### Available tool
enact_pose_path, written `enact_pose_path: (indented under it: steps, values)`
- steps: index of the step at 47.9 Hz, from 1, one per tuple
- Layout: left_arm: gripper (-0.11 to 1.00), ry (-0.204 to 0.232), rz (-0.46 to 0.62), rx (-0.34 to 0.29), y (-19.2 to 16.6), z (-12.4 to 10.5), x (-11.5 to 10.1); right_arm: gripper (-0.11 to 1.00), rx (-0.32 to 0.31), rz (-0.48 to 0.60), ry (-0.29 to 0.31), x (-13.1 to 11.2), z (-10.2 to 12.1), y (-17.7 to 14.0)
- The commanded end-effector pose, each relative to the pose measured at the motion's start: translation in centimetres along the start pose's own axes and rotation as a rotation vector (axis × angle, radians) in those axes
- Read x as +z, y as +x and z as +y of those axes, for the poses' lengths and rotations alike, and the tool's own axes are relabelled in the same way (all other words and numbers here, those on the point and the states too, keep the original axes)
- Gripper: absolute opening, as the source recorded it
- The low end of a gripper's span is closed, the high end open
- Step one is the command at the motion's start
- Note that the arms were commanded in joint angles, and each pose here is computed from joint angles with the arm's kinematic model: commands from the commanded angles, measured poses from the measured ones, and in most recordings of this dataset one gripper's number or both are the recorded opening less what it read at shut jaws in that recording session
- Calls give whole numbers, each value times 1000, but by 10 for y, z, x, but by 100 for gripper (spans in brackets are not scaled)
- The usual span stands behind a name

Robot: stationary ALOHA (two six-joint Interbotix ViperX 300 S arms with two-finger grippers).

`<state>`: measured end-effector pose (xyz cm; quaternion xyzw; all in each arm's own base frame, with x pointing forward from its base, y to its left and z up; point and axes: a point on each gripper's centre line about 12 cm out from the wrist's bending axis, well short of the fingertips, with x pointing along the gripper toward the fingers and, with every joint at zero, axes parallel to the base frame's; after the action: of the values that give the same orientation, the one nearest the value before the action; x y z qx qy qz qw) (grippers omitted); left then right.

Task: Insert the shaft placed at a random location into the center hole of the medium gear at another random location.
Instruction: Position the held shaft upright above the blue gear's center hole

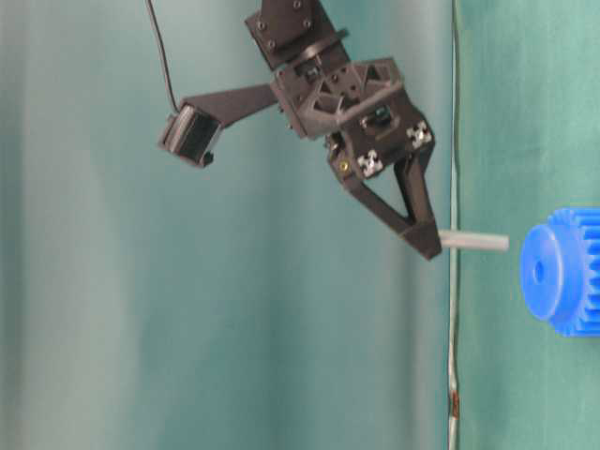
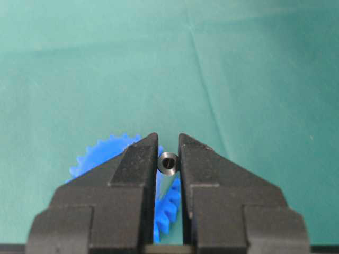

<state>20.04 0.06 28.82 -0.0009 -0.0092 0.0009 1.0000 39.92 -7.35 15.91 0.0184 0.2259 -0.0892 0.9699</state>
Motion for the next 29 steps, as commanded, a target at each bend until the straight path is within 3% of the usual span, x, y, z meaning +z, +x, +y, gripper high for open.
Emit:
enact_pose_path:
  steps: [1,29]
  values:
    - [0,2,-14,3,2,1,6,12,8,-41,-7,16,4,2]
    - [0,2,-14,3,2,1,6,12,23,-28,-11,12,11,12]
